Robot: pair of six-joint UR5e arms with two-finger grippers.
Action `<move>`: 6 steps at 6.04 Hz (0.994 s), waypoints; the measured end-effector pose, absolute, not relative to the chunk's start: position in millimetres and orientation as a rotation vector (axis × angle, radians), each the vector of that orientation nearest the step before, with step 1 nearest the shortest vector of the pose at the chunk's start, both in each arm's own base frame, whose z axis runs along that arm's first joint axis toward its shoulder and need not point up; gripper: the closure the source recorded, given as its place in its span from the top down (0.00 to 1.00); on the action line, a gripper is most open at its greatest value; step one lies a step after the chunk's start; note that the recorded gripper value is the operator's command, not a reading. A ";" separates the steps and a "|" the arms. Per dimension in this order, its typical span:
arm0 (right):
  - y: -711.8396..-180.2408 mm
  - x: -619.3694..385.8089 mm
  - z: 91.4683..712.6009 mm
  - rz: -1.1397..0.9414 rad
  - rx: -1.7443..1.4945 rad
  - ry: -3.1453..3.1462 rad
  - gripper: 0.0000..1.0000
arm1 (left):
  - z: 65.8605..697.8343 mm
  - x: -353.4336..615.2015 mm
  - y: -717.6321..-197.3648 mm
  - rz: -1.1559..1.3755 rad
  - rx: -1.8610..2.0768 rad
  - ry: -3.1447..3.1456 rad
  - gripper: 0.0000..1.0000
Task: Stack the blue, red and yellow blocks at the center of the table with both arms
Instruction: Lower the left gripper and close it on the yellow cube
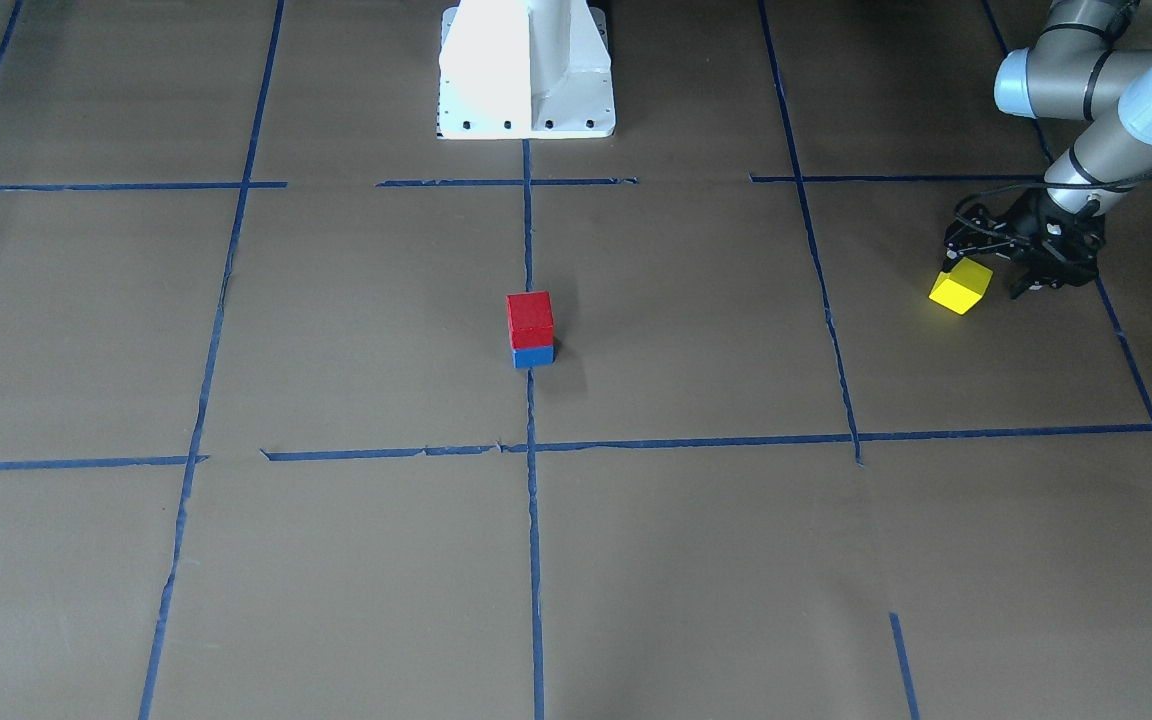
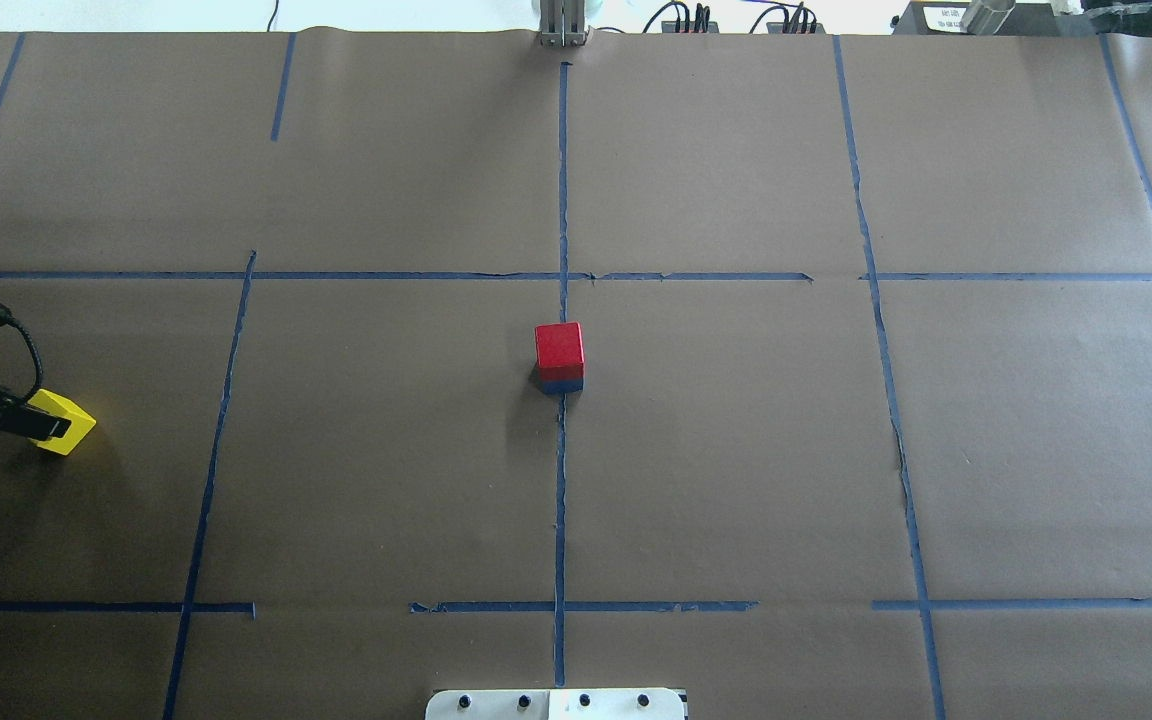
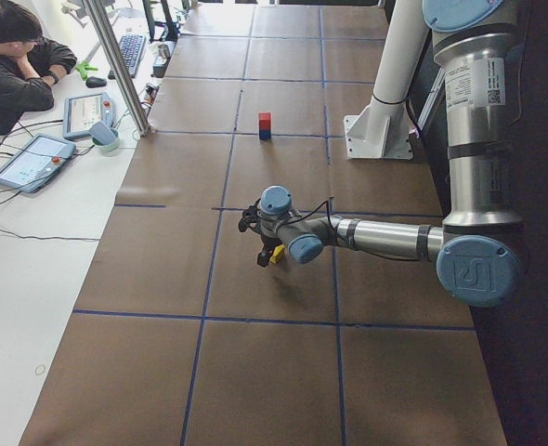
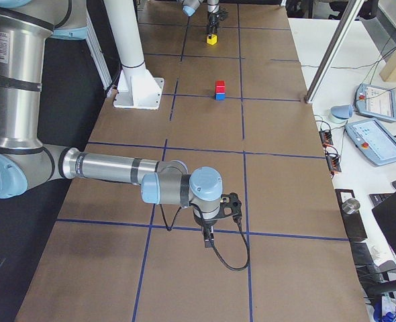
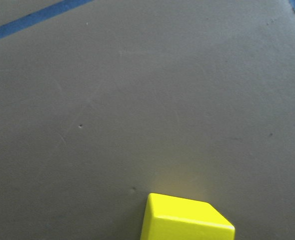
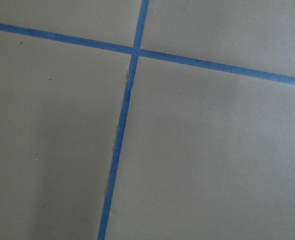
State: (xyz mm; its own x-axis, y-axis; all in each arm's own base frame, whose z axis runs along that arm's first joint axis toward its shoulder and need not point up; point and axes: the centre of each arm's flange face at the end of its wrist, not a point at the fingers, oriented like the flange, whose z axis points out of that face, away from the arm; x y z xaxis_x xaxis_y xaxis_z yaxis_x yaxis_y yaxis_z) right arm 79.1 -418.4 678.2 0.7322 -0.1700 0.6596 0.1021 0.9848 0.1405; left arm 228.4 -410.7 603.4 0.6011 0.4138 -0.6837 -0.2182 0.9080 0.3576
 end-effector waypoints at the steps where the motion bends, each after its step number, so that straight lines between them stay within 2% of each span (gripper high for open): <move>1: -418.0 79.1 680.0 -0.150 0.094 -0.735 1.00 | 604.1 230.8 -412.5 0.370 0.244 0.853 1.00; 2: -417.8 79.1 681.1 -0.150 0.092 -0.735 1.00 | 604.4 232.6 -413.7 0.370 0.240 0.854 0.74; 3: -417.5 78.9 682.9 -0.149 0.089 -0.736 1.00 | 604.2 235.2 -415.3 0.366 0.236 0.855 0.25; 4: -417.1 78.7 684.9 -0.149 0.085 -0.736 1.00 | 602.2 239.1 -417.4 0.344 0.224 0.859 0.22; 5: -416.9 78.8 685.8 -0.149 0.084 -0.736 1.00 | 600.3 242.3 -418.3 0.323 0.211 0.862 0.11; 6: -416.9 78.8 686.1 -0.149 0.084 -0.736 1.00 | 598.1 244.0 -418.4 0.317 0.208 0.866 0.08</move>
State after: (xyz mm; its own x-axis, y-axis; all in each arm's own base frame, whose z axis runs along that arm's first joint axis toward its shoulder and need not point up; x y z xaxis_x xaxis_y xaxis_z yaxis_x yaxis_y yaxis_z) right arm 78.8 -416.9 686.1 0.7315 -0.1647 0.6616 0.1060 0.9861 0.1282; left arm 244.0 -418.4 598.1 0.6057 0.3556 -0.7119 -0.1885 0.9333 0.3057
